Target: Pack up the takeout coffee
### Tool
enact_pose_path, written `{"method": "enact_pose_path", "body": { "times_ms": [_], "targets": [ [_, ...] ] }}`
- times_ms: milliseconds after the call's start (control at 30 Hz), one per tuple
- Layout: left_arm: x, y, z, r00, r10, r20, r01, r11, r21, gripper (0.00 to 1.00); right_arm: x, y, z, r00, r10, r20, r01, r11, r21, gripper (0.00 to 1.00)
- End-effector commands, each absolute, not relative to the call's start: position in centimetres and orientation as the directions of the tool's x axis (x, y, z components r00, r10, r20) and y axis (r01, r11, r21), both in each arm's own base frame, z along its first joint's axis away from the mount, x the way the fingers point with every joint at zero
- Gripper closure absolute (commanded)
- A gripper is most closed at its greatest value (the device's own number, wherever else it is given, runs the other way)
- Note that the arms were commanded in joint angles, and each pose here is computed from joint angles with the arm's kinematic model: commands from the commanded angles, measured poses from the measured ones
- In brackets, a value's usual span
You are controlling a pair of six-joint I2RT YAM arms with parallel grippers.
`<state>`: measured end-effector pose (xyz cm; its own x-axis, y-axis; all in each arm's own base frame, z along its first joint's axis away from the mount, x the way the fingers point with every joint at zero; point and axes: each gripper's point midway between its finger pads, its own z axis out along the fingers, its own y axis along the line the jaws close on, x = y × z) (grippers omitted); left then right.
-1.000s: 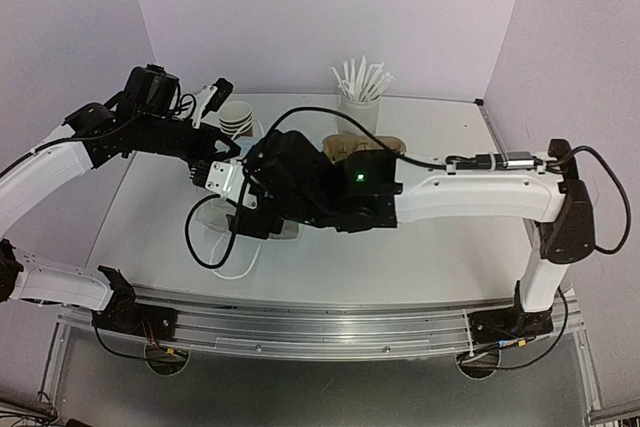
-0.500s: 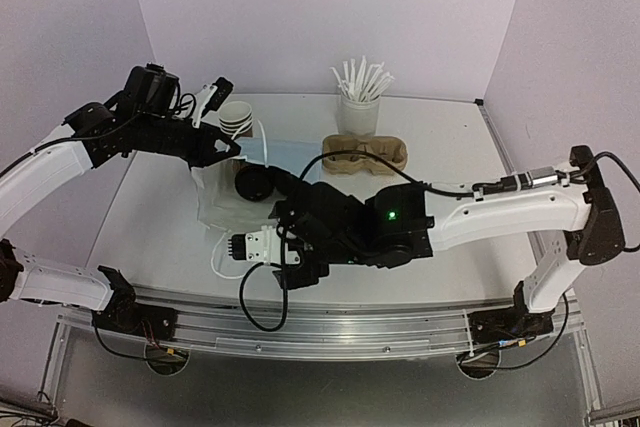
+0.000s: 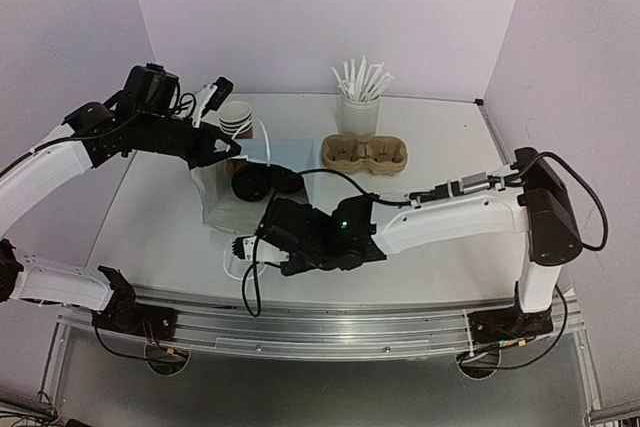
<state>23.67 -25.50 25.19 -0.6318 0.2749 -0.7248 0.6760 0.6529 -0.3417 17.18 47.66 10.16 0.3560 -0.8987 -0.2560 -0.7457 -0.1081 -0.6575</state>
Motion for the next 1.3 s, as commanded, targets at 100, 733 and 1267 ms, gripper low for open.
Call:
{"method": "enact_pose_path", "body": {
  "times_ms": [100,733,1267],
  "targets": [
    [24.0,-26.0,28.1,-0.595,0.241,-0.766,0.698,0.628,-0.344,1.00,20.7,48.2,12.4,0.301,-0.922,-0.245,-0.675,-0.025,-0.737,0.42],
    [24.0,-25.8,28.7,-0.591,0.240,-0.770,0.698,0.631,-0.339,1.00,20.4,49.4,18.4,0.276,-0.866,-0.417,-0.695,0.120,-0.708,0.97],
    [24.3,-25.7,29.0,-0.589,0.261,-0.765,0.702,0.634,-0.324,1.00,16.9,47.2,23.0,0.140,-0.814,-0.564,-0.854,0.189,-0.485,1.00]
  ]
}}
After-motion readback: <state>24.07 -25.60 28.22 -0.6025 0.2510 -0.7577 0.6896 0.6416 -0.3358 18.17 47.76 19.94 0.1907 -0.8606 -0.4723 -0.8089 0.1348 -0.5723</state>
